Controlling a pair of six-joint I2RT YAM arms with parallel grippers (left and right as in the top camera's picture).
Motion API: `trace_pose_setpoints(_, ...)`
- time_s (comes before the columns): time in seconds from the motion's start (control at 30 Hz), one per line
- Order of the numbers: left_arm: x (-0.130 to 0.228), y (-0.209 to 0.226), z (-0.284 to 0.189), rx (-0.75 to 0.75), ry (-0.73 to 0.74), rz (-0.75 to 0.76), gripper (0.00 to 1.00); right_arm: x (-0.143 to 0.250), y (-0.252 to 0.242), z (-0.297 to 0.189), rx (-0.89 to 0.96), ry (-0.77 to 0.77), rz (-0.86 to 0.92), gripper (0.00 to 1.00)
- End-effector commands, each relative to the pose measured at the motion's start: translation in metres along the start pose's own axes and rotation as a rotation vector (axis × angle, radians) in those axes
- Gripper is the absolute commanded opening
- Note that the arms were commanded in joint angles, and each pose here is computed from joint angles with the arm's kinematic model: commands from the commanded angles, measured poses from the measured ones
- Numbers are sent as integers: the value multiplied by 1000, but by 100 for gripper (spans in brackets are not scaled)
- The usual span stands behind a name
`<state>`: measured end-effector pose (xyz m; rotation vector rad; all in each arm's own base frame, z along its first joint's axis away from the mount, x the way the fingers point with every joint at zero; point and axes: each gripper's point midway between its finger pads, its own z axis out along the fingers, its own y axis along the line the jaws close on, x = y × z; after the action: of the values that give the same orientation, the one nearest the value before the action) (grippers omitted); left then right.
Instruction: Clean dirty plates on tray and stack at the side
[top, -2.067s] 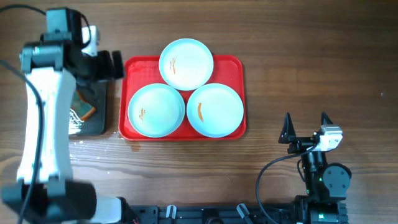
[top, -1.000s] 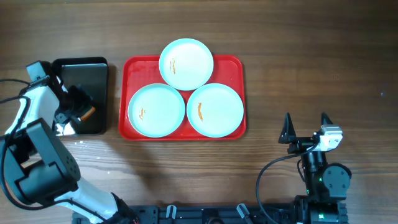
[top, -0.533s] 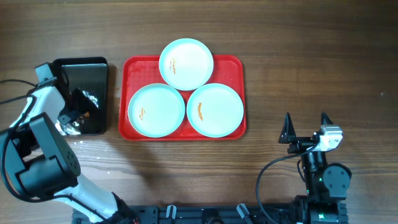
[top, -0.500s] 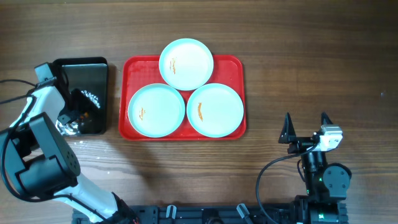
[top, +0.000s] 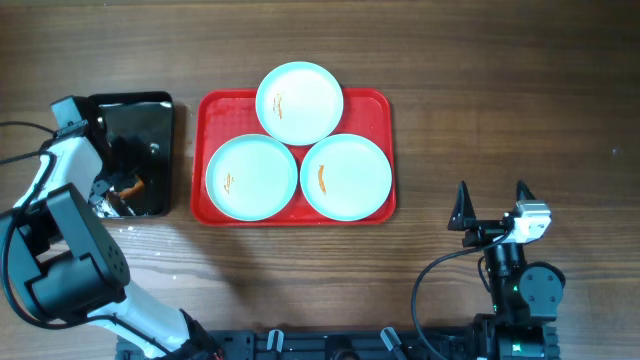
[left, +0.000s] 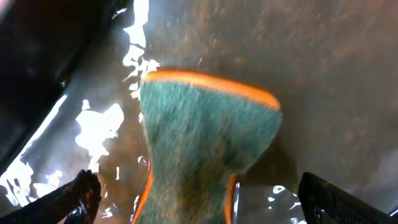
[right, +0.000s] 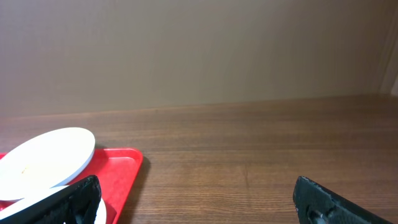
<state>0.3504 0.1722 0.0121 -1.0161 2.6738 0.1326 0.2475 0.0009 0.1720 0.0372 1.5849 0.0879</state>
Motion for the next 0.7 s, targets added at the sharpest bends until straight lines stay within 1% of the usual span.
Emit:
trace_pose_setpoints(0.0, -19, -6, -6, 21, -69, 32, 96, -2, -3, 0, 15, -9, 7, 100)
trace_pose_setpoints(0.03, -19, -6, -3, 21, -69, 32, 93, -2, -3, 0, 15, -9, 7, 100)
trace_pose_setpoints(0.13, -18, -7, 9, 18, -59, 34, 73, -2, -3, 0, 15, -9, 7, 100)
trace_pose_setpoints(0.23, -19, -7, 17, 17, -60, 48, 64, -2, -3, 0, 15, -9, 7, 100)
trace_pose_setpoints(0.27, -19, -8, 19, 17, -61, 63, 57, -2, -3, 0, 15, -9, 7, 100)
trace_pose_setpoints(0.3, -21, -8, 19, 15, -69, 82, 53, -2, -3, 0, 15, -9, 7, 100)
trace_pose_setpoints(0.43, -24, -8, 20, 16, -80, 124, 49, -2, -3, 0, 15, -9, 7, 100)
trace_pose_setpoints(0.47, -23, -8, 21, 14, -79, 136, 21, -2, -3, 0, 15, -9, 7, 100)
trace_pose_setpoints(0.5, -23, -8, 21, 15, -78, 136, 4, -2, -3, 0, 15, -9, 7, 100)
trace_pose_setpoints(0.63, -20, -7, 18, 8, -65, 137, 4, -2, -3, 0, 15, -9, 7, 100)
trace_pose_setpoints(0.67, -21, -6, 14, 8, -64, 136, 5, -2, -3, 0, 15, -9, 7, 100)
